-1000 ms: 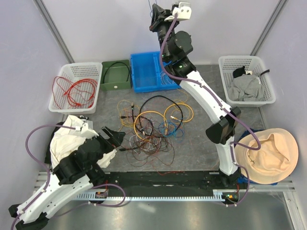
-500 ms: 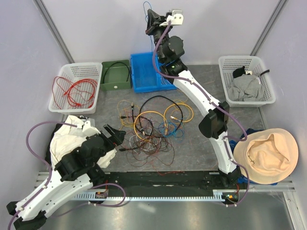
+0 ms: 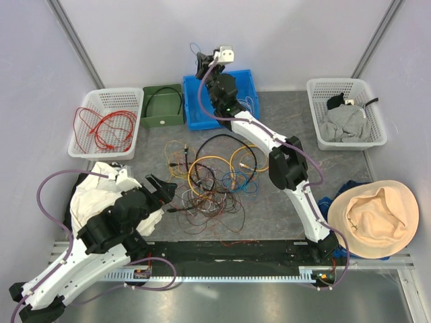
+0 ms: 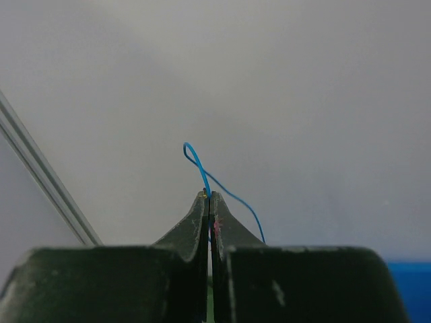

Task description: Untangle the cables

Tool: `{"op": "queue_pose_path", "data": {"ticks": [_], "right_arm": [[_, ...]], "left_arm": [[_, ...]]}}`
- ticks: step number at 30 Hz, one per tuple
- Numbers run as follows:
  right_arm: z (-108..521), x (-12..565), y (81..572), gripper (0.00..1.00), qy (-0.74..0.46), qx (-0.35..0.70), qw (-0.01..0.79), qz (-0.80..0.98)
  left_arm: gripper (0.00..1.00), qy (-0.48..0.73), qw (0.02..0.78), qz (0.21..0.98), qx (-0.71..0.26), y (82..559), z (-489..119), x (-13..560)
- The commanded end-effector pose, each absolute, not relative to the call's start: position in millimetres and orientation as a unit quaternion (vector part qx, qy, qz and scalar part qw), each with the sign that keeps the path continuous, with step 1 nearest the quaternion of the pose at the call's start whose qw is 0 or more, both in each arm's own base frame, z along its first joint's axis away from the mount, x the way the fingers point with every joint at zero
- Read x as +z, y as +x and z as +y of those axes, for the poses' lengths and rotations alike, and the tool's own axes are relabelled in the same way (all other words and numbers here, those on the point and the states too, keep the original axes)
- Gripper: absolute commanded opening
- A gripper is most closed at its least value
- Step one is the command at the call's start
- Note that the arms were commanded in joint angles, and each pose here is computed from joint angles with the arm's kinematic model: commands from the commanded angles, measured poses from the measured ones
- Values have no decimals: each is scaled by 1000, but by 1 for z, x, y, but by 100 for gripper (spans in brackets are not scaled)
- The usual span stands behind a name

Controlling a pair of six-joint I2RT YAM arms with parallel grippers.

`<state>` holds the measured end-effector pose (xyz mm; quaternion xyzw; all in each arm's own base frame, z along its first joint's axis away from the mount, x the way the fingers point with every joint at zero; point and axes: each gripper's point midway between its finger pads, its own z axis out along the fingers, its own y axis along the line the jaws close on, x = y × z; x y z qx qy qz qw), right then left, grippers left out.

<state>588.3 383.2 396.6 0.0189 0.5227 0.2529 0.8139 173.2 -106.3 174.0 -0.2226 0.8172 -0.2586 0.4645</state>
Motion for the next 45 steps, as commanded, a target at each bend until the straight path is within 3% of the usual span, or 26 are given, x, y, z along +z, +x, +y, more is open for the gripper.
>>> {"op": "queue_pose_path", "data": {"ticks": [1, 15, 24, 32, 33, 39, 42, 45], "right_arm": [[391, 349, 595, 0, 21, 263, 789, 555], [392, 232, 585, 0, 11, 258, 689, 677], [374, 239, 602, 0, 23, 201, 681, 704], [358, 203, 611, 1, 16, 167, 646, 744], [358, 199, 611, 14, 12, 169, 644, 746], [366, 204, 610, 65, -11, 191, 638, 746], [365, 216, 607, 84, -12, 196, 645, 739], [360, 239, 597, 93, -3, 201, 661, 723]], "left_arm": [[100, -228, 489, 800, -262, 181, -105, 191], [100, -230, 473, 804, -276, 178, -111, 183], [100, -233, 463, 812, -269, 179, -114, 174], [100, -229, 455, 818, -266, 181, -120, 171], [100, -227, 452, 820, -267, 181, -122, 170], [100, -220, 445, 827, -266, 182, -127, 169], [100, -221, 443, 826, -268, 182, -128, 169], [100, -223, 445, 824, -270, 182, -128, 170]]}}
